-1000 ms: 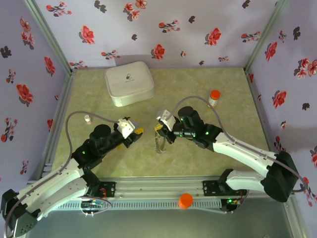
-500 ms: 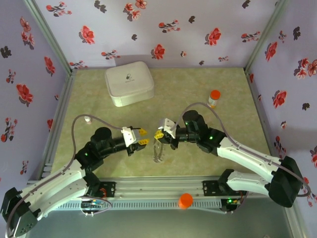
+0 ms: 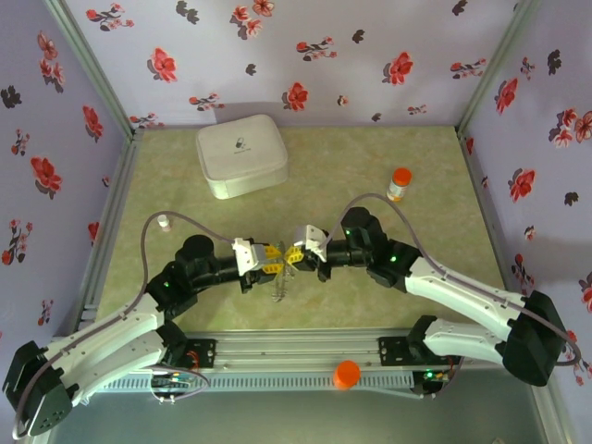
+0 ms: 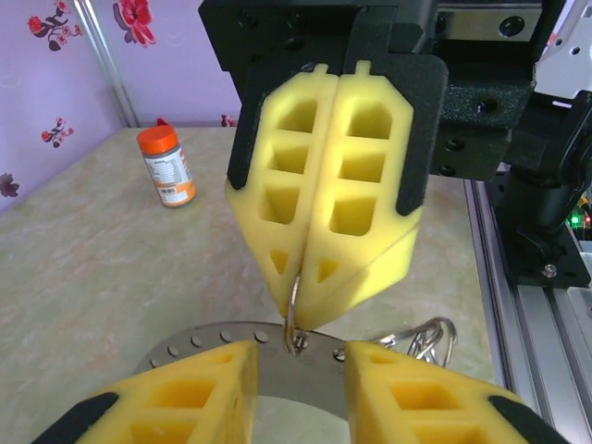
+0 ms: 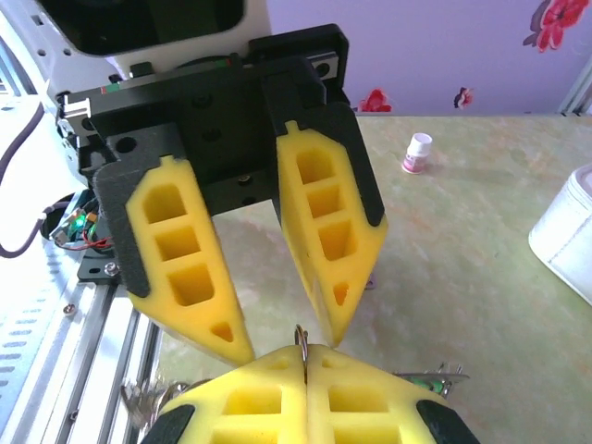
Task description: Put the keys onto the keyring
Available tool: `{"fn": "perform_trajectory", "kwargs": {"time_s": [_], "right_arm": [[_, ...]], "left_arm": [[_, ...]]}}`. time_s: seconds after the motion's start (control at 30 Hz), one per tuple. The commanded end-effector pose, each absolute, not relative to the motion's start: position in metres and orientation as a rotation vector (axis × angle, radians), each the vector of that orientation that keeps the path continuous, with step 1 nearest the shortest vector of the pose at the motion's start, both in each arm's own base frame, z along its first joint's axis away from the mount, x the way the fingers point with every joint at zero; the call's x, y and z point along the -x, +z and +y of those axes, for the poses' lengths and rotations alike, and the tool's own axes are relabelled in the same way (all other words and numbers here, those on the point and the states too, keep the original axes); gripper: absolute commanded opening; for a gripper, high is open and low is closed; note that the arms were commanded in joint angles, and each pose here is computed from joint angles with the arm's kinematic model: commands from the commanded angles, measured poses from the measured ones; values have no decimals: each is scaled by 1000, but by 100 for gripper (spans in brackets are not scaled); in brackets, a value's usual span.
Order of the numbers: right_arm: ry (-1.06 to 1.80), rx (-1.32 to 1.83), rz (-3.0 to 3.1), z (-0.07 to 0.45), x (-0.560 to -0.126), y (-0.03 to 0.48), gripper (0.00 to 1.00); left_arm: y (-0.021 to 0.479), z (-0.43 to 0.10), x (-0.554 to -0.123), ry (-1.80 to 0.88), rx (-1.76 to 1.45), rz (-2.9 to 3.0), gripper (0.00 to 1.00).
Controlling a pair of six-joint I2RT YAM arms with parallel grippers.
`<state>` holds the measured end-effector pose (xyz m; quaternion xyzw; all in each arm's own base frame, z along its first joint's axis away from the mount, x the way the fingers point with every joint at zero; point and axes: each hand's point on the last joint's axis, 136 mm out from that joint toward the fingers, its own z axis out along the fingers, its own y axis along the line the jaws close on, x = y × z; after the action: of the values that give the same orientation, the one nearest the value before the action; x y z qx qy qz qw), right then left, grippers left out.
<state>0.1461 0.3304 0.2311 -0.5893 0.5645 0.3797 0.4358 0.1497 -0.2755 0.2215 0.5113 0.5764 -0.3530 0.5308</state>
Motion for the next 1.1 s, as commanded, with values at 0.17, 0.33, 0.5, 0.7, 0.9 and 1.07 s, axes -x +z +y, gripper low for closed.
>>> {"fn": "perform_trajectory", "kwargs": {"time_s": [0.17,0.33,0.5,0.7,0.9,1.07], "right_arm": [[955,1505,1303,336,-135,240,0],[950,1512,1306,337,-134,237,0],[843,1485,1362,326,-144,226,31],[661,1532,1452,301,-150,206,37],[666,1545,1423,306,-147,211,33],[623,1556,1408,317,-153,208,29]], "left_arm": [[226,-277,-148,-853,-1231,1334,17],[226,-278,-147,-859,-1240,1327,0],[227,-276,-148,-826,-1242,1311,0],[229,-270,-160,-703,-1219,1299,0],[224,-271,-163,-625,-1271,1291,0],[218,-275,-159,-579,-1333,1284,0]]}}
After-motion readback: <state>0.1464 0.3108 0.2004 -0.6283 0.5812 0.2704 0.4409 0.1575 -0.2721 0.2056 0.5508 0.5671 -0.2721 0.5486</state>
